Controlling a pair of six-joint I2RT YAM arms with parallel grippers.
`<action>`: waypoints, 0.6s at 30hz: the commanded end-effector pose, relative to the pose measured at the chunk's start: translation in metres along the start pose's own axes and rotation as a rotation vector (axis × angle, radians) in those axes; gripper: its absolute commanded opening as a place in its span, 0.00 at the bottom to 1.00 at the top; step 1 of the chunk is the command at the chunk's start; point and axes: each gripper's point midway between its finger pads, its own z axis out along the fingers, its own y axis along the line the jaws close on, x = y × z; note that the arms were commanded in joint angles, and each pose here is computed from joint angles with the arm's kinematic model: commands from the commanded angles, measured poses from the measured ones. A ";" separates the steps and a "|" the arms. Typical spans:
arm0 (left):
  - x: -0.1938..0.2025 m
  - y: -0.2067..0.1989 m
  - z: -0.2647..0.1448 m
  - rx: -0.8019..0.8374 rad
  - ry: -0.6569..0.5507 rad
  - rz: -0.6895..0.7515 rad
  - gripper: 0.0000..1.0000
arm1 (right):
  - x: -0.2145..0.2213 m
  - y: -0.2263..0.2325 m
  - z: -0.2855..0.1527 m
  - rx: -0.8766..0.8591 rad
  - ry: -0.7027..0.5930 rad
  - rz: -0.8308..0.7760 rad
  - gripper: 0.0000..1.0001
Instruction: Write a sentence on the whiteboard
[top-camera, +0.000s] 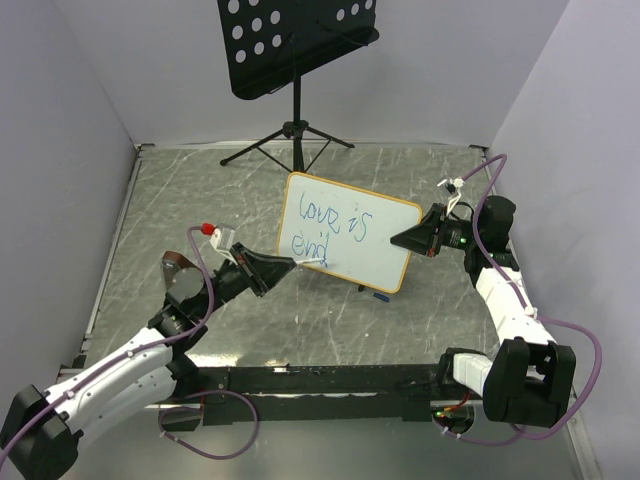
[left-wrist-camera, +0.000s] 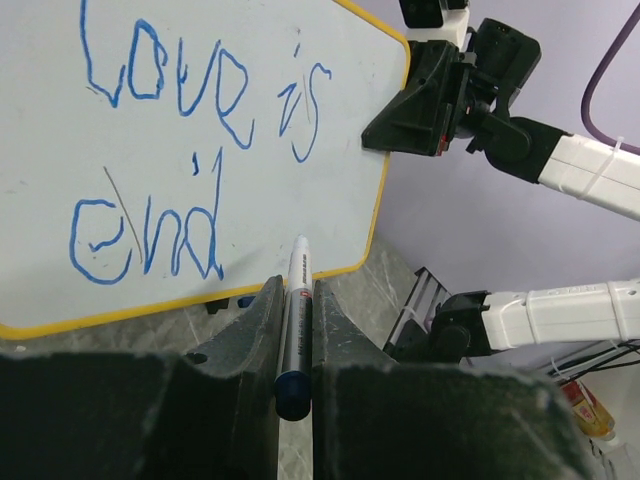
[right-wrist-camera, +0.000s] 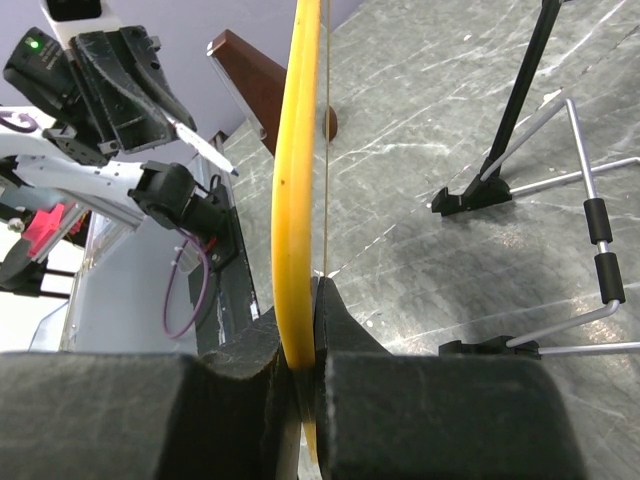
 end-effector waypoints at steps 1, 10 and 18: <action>-0.024 -0.018 0.011 0.005 -0.058 0.066 0.01 | -0.012 0.018 -0.001 -0.057 0.000 -0.118 0.00; -0.033 -0.024 0.027 -0.013 -0.059 0.105 0.01 | -0.012 0.018 -0.001 -0.057 0.000 -0.122 0.00; -0.053 -0.027 0.040 -0.033 -0.116 0.131 0.01 | -0.012 0.017 -0.001 -0.056 0.000 -0.117 0.00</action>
